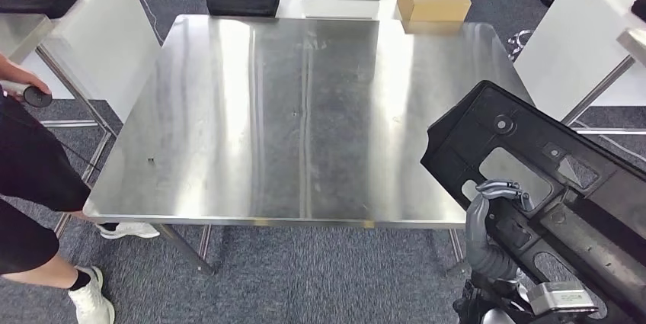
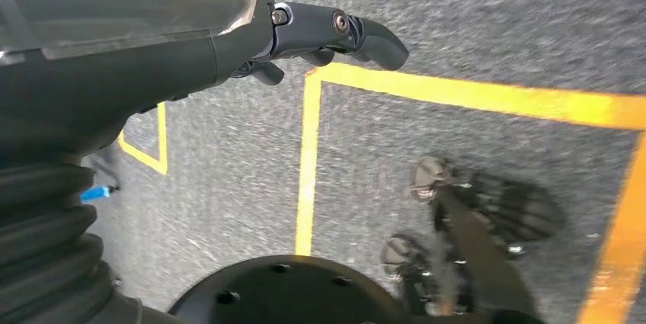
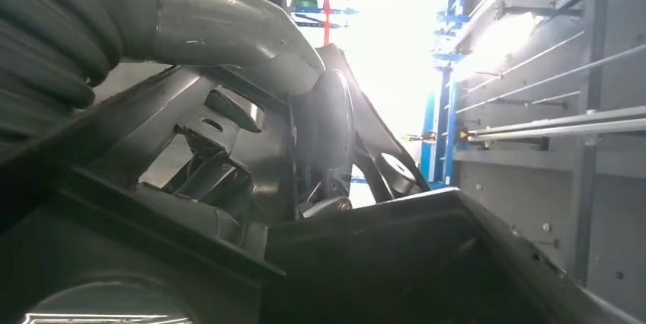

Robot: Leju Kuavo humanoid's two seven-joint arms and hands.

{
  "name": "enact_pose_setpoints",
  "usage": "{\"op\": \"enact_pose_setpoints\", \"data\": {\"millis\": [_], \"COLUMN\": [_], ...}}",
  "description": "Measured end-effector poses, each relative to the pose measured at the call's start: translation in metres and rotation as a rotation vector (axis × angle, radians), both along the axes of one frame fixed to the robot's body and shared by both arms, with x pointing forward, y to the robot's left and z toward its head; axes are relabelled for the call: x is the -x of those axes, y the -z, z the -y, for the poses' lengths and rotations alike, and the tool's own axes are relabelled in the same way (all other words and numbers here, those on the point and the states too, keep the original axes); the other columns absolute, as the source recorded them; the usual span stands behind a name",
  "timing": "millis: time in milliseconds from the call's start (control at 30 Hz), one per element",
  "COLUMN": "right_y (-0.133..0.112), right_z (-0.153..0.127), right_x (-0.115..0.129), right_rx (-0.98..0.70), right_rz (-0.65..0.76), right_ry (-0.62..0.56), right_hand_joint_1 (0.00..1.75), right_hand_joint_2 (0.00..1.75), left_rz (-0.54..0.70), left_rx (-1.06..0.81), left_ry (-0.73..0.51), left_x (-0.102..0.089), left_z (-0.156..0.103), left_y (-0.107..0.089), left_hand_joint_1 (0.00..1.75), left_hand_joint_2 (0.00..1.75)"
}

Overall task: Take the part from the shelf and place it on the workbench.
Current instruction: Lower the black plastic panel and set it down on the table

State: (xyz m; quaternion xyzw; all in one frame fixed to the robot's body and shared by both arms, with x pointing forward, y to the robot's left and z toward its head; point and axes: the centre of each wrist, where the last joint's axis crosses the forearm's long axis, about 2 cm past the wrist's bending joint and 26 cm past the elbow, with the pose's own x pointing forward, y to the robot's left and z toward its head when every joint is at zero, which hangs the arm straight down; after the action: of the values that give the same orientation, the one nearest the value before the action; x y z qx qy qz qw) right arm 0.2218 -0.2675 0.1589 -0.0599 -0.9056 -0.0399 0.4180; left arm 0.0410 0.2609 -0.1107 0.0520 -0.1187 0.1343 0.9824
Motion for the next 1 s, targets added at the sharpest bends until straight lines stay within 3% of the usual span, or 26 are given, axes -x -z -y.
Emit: {"op": "enact_pose_setpoints", "data": {"millis": [467,733,1000], "right_y": [0.002,0.003,0.004], "right_z": [-0.008,-0.05,-0.1], "right_x": [-0.004,-0.022,-0.061], "right_rx": [0.039,0.141,0.204], "right_rz": [-0.001,-0.01,-0.069], "right_ry": [-0.07,-0.166,-0.372], "right_hand_joint_1": [1.75,1.75,1.75], "right_hand_joint_2": [1.75,1.75,1.75], "left_rz": [-0.003,0.006,0.01], "left_rx": [-0.024,-0.027,-0.029], "left_ry": [0.03,0.054,0.069], "left_x": [0.0,-0.004,-0.007], "left_z": [0.002,0.001,0.001], "left_y": [0.0,-0.001,-0.001], "left_hand_joint_1": [0.0,0.0,0.0], "left_hand_joint_2": [1.75,1.75,1.75]}}
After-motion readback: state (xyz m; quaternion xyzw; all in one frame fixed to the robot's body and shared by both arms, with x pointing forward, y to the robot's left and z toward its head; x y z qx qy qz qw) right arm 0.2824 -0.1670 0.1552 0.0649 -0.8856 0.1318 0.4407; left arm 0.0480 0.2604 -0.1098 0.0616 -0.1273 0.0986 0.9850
